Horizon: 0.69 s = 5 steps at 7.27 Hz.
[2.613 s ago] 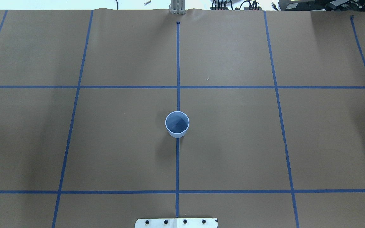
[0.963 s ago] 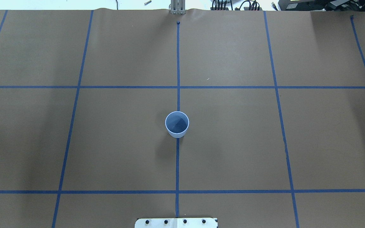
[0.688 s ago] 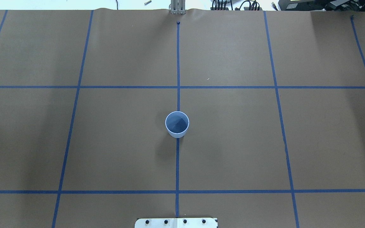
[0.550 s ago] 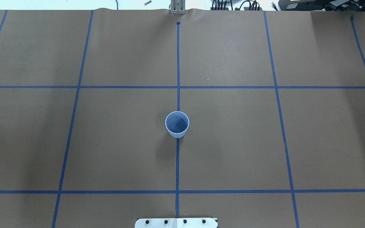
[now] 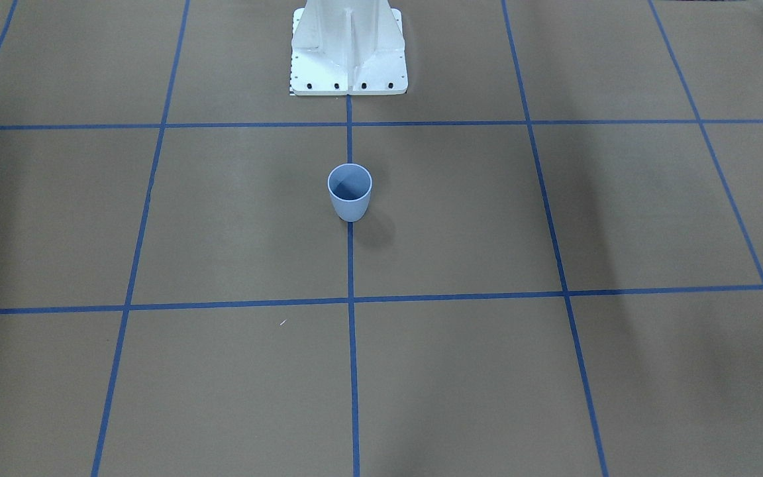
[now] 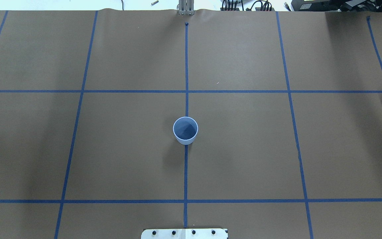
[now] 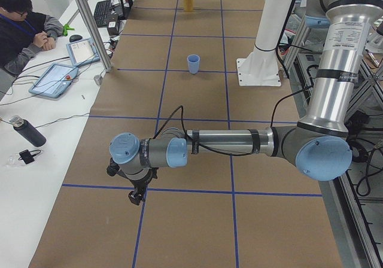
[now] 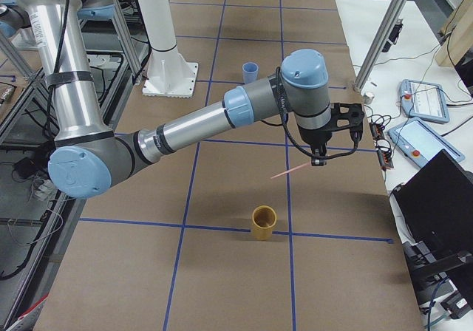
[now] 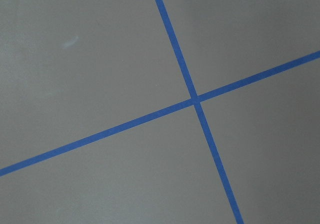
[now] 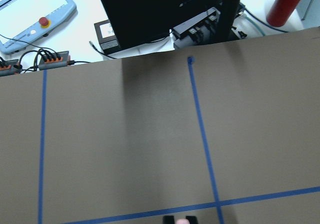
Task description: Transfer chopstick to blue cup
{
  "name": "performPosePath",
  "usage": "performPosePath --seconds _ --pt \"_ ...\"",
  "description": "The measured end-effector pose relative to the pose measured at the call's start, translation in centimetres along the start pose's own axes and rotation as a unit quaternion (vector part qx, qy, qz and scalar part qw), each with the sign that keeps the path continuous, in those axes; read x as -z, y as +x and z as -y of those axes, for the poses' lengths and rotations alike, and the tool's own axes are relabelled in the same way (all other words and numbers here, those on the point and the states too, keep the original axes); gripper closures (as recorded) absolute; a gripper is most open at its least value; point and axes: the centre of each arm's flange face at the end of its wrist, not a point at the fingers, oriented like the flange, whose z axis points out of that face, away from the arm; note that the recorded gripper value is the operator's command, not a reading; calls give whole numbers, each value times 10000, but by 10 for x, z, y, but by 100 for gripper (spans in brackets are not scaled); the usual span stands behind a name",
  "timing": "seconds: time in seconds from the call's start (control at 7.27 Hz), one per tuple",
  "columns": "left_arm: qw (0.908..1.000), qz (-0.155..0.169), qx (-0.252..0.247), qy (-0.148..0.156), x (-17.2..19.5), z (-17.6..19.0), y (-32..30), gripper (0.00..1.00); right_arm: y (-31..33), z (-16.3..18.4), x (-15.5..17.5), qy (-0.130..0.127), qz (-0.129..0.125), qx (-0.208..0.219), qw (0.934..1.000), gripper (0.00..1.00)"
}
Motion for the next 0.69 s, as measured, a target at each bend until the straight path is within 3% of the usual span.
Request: performPosePath --seconds 0.41,0.69 --pt "9994 0 336 8 -2 -5 0 2 -177 -28 -33 -340 369 -427 9978 100" --pt "9994 30 332 80 1 -7 3 2 -298 -67 -50 -530 595 -654 9947 100"
